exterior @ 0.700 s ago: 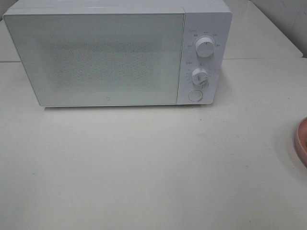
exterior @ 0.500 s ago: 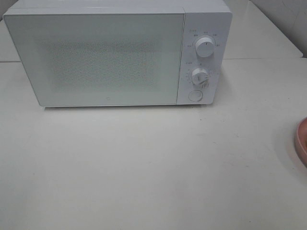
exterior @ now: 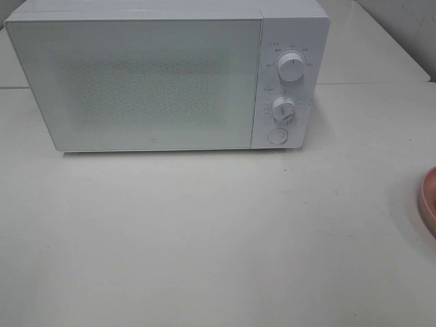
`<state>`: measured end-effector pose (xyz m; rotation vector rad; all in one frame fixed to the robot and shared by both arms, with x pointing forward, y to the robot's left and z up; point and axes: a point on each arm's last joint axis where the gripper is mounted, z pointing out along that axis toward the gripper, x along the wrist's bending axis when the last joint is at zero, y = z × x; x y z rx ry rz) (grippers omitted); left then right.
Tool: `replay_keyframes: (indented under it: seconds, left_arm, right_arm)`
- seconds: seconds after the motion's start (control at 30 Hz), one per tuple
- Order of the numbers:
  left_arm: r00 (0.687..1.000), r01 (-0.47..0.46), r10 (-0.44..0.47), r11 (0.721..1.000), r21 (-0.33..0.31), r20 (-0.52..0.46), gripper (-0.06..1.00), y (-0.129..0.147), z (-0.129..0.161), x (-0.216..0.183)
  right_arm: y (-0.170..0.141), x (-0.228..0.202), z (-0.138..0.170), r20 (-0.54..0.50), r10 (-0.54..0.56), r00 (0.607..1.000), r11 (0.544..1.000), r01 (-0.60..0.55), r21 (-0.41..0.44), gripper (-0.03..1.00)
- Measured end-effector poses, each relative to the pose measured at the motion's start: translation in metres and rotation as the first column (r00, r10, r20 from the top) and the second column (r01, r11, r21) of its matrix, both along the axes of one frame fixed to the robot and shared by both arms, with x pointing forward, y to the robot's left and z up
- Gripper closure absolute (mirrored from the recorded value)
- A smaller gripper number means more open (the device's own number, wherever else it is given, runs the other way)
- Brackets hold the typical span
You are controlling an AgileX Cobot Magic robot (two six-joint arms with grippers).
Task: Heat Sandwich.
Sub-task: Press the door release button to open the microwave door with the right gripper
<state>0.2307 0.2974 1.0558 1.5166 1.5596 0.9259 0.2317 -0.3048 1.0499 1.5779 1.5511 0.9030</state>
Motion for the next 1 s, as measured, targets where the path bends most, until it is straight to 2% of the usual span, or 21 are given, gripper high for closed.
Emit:
replay_keyframes:
  seconds: [0.13, 0.27, 0.57, 1.0]
  left_arm:
    - [1.0, 0.0, 0.0, 1.0, 0.0, 0.0, -0.02, 0.0, 0.0, 0.0]
    - [1.0, 0.0, 0.0, 1.0, 0.0, 0.0, -0.02, 0.0, 0.0, 0.0]
    - [1.0, 0.0, 0.0, 1.0, 0.0, 0.0, -0.02, 0.0, 0.0, 0.0]
    - [1.0, -0.003, 0.003, 1.0, -0.005, 0.0, -0.02, 0.0, 0.0, 0.0]
  right_arm:
    - [0.0, 0.001, 0.011, 0.095, 0.003, 0.995, 1.0, -0.004, 0.005, 0.22]
    - [0.001, 0.006, 0.015, 0.123, 0.005, 0.992, 1.0, -0.007, 0.013, 0.22]
    - [0.003, 0.036, 0.024, 0.111, 0.014, 0.994, 1.0, -0.015, 0.011, 0.22]
    - [0.006, 0.076, 0.02, 0.081, 0.026, 0.996, 1.0, -0.026, 0.006, 0.22]
